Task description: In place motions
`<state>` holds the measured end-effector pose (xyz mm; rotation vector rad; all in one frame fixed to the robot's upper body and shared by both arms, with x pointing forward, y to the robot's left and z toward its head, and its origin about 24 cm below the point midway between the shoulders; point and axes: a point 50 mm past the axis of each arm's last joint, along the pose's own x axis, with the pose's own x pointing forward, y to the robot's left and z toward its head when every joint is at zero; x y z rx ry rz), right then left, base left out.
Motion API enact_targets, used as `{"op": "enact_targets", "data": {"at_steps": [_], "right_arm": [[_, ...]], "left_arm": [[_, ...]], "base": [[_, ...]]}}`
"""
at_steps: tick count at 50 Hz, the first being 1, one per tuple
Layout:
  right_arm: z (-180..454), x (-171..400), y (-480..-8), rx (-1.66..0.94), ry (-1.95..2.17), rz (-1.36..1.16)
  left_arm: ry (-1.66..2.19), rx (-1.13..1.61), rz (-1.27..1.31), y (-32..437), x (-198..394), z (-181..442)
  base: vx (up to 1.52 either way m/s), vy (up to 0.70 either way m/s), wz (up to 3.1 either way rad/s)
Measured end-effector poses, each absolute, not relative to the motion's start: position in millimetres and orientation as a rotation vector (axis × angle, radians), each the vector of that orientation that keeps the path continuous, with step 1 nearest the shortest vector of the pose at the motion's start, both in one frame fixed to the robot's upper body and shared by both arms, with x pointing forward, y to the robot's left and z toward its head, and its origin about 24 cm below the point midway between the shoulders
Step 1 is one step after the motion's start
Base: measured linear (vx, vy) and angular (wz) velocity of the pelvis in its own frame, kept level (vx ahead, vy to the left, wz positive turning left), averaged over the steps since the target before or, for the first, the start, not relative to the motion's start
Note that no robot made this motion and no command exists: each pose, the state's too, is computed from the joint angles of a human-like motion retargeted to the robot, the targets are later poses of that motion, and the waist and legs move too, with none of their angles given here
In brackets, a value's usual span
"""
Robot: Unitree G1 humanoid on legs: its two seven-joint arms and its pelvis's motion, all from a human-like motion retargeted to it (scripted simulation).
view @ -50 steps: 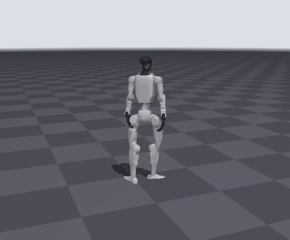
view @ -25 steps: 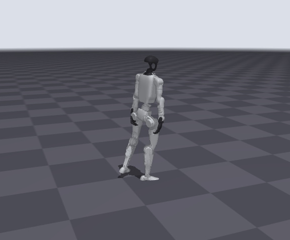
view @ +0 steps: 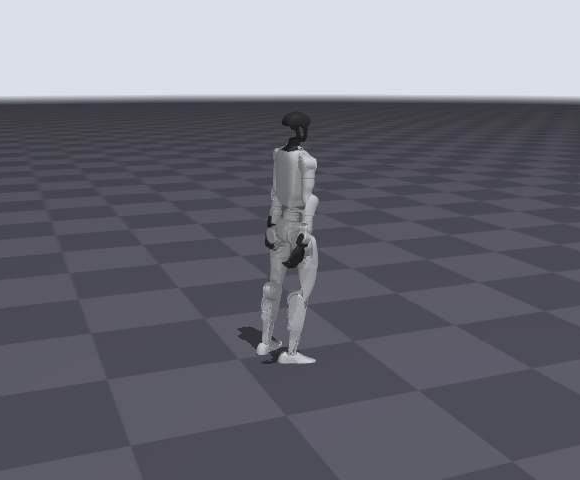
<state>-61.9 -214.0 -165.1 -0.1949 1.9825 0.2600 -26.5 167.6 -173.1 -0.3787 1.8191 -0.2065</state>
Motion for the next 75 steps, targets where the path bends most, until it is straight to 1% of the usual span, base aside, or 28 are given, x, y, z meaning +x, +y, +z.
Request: {"op": "enact_targets", "data": {"at_steps": [13,21,30,38,47,51,56,61,64,68,72,75], "right_arm": [[-174.2,-16.1,-208.6,-0.260,1.809,0.360],[-175.5,2.7,-208.9,-0.263,1.736,0.362],[-173.1,13.8,-221.2,-0.290,1.722,0.328],[-171.6,0.4,-226.8,-0.293,1.777,0.300],[-169.0,-25.3,-226.9,-0.213,1.865,0.253],[-168.7,-23.0,-229.1,-0.231,1.863,0.249],[-170.3,-6.6,-230.0,-0.240,1.802,0.247],[-173.4,22.5,-219.7,-0.219,1.691,0.233],[-174.1,31.5,-214.9,-0.207,1.640,0.279],[-173.7,35.0,-217.0,-0.274,1.620,0.331],[-172.9,32.9,-224.1,-0.359,1.626,0.340],[-172.7,25.3,-227.6,-0.367,1.645,0.327]], "left_arm": [[1.849,-0.390,-0.193,169.9,-36.4,-171.7],[1.828,-0.385,-0.192,171.8,-33.6,-172.5],[1.758,-0.378,-0.212,167.5,-16.5,-175.1],[1.792,-0.391,-0.150,164.5,-34.7,-174.6],[1.845,-0.456,-0.082,164.7,-53.0,-171.1],[1.845,-0.474,-0.070,163.0,-57.5,-170.6],[1.869,-0.516,-0.061,157.1,-62.7,-169.0],[1.840,-0.498,-0.080,159.3,-52.0,-171.0],[1.825,-0.457,-0.105,162.7,-45.0,-172.4],[1.796,-0.445,-0.139,160.8,-33.6,-173.9],[1.762,-0.433,-0.184,157.1,-19.6,-175.1],[1.751,-0.396,-0.218,156.9,-10.8,-175.6]], "base": [[0.01,0.01,-0.07],[-0.05,-0.06,0.33],[-0.18,-0.03,0.94],[-0.16,0.00,1.48],[-0.07,0.10,1.35],[-0.03,0.21,0.94],[0.00,0.21,0.36],[-0.07,0.18,-0.07],[0.03,0.16,0.24],[-0.04,0.27,0.25],[-0.01,0.23,0.54],[0.01,0.11,0.88]]}}
